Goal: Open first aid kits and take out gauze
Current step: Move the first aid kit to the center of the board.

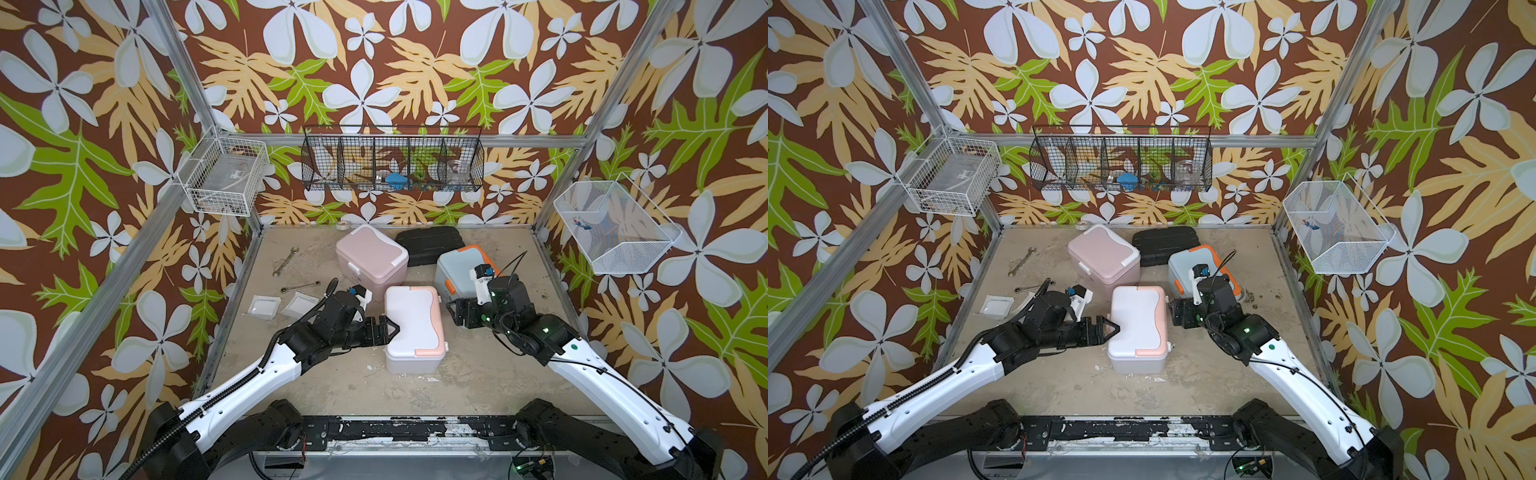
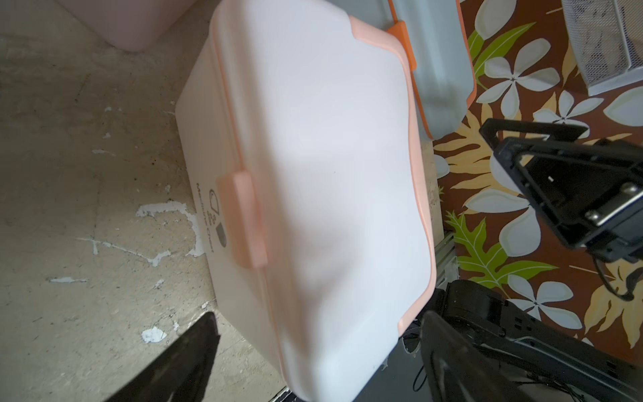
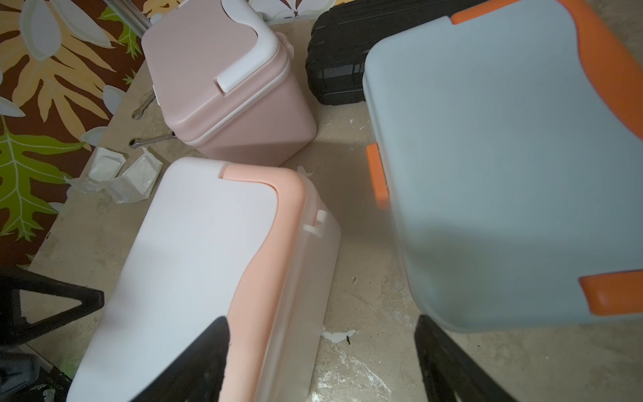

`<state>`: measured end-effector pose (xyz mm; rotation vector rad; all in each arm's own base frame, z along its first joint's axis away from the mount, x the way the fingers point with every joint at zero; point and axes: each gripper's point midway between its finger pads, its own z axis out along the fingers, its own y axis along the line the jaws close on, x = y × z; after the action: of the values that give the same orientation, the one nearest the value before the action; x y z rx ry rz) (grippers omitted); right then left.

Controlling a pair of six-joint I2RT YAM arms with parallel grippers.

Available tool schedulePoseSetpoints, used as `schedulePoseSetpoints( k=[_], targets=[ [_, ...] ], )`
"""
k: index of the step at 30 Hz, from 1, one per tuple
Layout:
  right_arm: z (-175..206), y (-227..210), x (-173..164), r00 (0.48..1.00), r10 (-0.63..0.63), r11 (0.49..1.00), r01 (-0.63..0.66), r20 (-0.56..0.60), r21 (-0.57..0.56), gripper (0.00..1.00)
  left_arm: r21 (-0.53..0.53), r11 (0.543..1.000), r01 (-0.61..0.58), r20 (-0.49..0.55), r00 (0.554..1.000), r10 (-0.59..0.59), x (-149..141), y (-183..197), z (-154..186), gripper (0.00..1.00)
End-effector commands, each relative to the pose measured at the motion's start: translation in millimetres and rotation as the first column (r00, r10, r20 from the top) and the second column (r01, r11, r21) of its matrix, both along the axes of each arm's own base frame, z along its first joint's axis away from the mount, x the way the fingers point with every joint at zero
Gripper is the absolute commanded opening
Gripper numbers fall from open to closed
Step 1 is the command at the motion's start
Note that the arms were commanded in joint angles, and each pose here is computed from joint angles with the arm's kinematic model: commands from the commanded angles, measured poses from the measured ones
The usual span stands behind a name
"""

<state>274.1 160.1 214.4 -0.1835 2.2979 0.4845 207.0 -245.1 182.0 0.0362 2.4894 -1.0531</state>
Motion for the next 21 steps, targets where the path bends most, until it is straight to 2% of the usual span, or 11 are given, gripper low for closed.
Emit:
schedulePoseSetpoints(
  k=[1, 9, 21],
  targets=[
    [6.2, 0.7, 3.4, 0.999, 0.038, 0.999, -0.037, 0.009, -0.018, 0.81, 0.032, 0.999, -0.013, -0.023, 1.000, 0.014, -13.3, 3.5, -1.7, 0.91],
    [17.9, 7.9, 9.4, 0.998, 0.057, 0.998, -0.057, 0.011, 0.026, 0.78, 0.073, 0.996, 0.048, -0.071, 0.997, -0.043, -49.1, -9.6, -14.5, 0.89],
    [-6.5, 25.3, -30.0, 0.982, 0.186, 0.969, -0.177, -0.036, 0.174, 0.77, 0.115, 0.989, 0.098, -0.102, 0.991, -0.086, -54.9, -27.3, -43.9, 0.89]
  ],
)
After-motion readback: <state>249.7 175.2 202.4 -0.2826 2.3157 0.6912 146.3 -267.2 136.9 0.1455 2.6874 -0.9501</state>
